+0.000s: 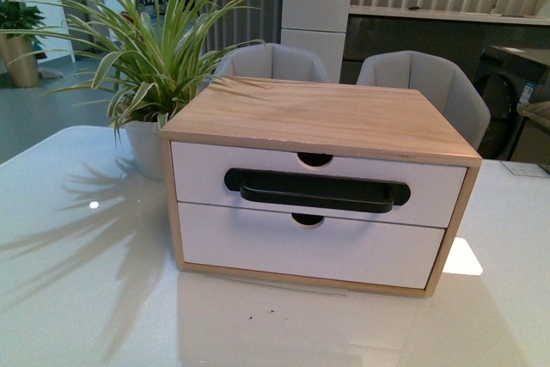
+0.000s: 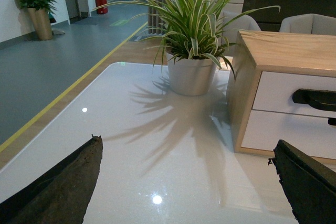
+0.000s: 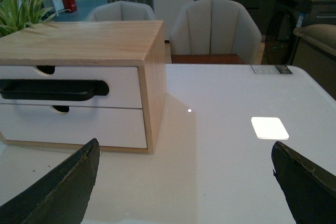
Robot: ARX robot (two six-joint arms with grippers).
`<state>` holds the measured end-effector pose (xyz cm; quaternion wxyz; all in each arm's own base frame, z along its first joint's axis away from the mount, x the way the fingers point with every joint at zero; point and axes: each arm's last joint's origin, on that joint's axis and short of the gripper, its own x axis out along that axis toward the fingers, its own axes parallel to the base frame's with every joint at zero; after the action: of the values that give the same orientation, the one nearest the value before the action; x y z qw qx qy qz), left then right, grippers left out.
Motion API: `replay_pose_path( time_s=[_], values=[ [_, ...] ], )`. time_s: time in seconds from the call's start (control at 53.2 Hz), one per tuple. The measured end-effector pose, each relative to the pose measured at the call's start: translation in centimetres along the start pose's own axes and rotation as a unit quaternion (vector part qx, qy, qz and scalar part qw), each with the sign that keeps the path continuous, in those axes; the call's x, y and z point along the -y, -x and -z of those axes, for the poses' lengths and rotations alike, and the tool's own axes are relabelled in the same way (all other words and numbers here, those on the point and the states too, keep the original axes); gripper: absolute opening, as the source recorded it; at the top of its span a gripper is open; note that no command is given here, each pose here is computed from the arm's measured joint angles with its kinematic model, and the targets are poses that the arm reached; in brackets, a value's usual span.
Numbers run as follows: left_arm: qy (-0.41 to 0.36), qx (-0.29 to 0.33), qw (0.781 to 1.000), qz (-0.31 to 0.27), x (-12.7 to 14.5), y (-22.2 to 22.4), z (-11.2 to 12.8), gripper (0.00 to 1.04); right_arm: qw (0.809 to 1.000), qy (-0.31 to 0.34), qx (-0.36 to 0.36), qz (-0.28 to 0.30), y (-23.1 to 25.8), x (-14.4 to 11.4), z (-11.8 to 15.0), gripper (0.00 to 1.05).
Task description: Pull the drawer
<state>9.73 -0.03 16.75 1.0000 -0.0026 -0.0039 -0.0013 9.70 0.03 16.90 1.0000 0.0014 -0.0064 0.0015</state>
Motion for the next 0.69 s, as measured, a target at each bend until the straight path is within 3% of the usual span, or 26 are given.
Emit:
replay_pose_path(
  time_s=[0.075,0.131,0.225,0.319,0.469,0.695],
  values=[
    [-0.001,0.0,1.0,-0.002,0.0,0.0,0.0,0.97,1.0,-0.005,-0.007,0.01,0.0,0.0,0.1,0.96],
    [-0.009,0.019,0.998,-0.052,-0.1,-0.1,-0.4,0.97,0.999,-0.021,-0.028,0.023,-0.2,-0.2,0.4,0.96],
    [-0.007,0.015,0.998,-0.067,-0.2,-0.7,-0.5,0.97,0.999,-0.022,-0.046,0.003,-0.8,-0.6,0.4,0.96],
    [-0.035,-0.022,0.999,0.026,0.8,-2.7,-0.6,0.97,0.996,0.001,-0.074,-0.053,-2.7,-1.2,-1.6,0.96],
    [-0.11,-0.026,0.984,0.135,2.6,-5.9,-2.3,0.97,0.982,0.066,-0.11,-0.136,-5.5,-2.4,-4.0,0.96],
    [-0.211,-0.051,0.932,0.292,5.5,-11.5,-2.7,0.97,0.947,0.193,-0.154,-0.207,-10.0,-3.6,-6.0,0.96]
  ],
)
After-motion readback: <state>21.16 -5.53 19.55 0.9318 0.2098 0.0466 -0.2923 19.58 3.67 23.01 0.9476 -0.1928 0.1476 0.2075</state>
